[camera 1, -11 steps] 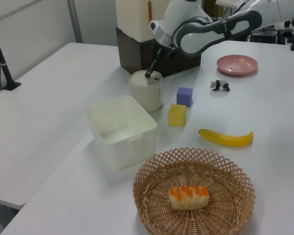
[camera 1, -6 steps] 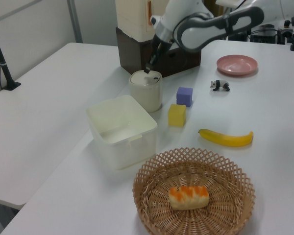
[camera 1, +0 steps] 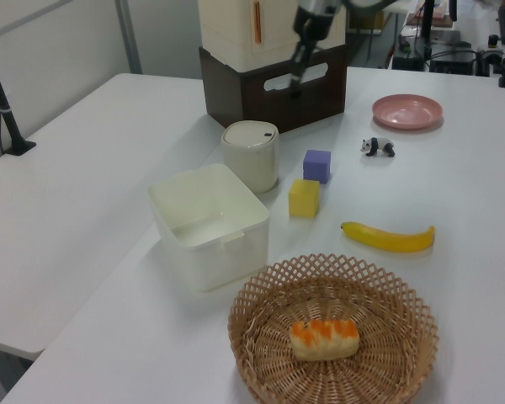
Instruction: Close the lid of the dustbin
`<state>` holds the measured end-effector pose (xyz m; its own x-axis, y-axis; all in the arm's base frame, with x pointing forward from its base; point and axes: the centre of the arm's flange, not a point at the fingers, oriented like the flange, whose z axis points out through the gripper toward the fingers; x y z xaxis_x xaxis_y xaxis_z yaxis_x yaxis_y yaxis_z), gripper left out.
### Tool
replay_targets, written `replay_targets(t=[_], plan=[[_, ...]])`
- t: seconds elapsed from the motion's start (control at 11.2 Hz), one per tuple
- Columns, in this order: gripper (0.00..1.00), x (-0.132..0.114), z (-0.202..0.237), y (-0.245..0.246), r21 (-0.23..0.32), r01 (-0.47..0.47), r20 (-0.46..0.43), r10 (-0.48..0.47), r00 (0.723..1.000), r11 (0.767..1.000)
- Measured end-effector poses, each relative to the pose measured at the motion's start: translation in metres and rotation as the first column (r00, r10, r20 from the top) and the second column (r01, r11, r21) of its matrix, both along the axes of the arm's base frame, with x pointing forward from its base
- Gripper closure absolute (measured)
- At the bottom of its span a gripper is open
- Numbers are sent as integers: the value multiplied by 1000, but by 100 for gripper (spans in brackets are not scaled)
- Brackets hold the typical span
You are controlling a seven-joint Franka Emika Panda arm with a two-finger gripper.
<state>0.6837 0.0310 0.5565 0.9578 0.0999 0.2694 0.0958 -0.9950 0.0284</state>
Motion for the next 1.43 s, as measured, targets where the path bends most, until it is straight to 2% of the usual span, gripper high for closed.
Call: replay_targets(t=[0.45, 0.63, 0.72, 1.16, 1.25, 1.43], plan=[[98, -90, 13, -17, -3, 21, -192, -22, 981, 1000], [89, -106, 15, -18, -3, 22, -214, -22, 976, 1000], [81, -109, 14, -18, -4, 23, -226, -23, 974, 1000], [7, -115, 11, -22, -38, 20, -281, -30, 959, 999], [0, -115, 11, -23, -40, 21, -279, -31, 960, 999], [0, -116, 14, -24, -40, 22, -274, -32, 961, 999]])
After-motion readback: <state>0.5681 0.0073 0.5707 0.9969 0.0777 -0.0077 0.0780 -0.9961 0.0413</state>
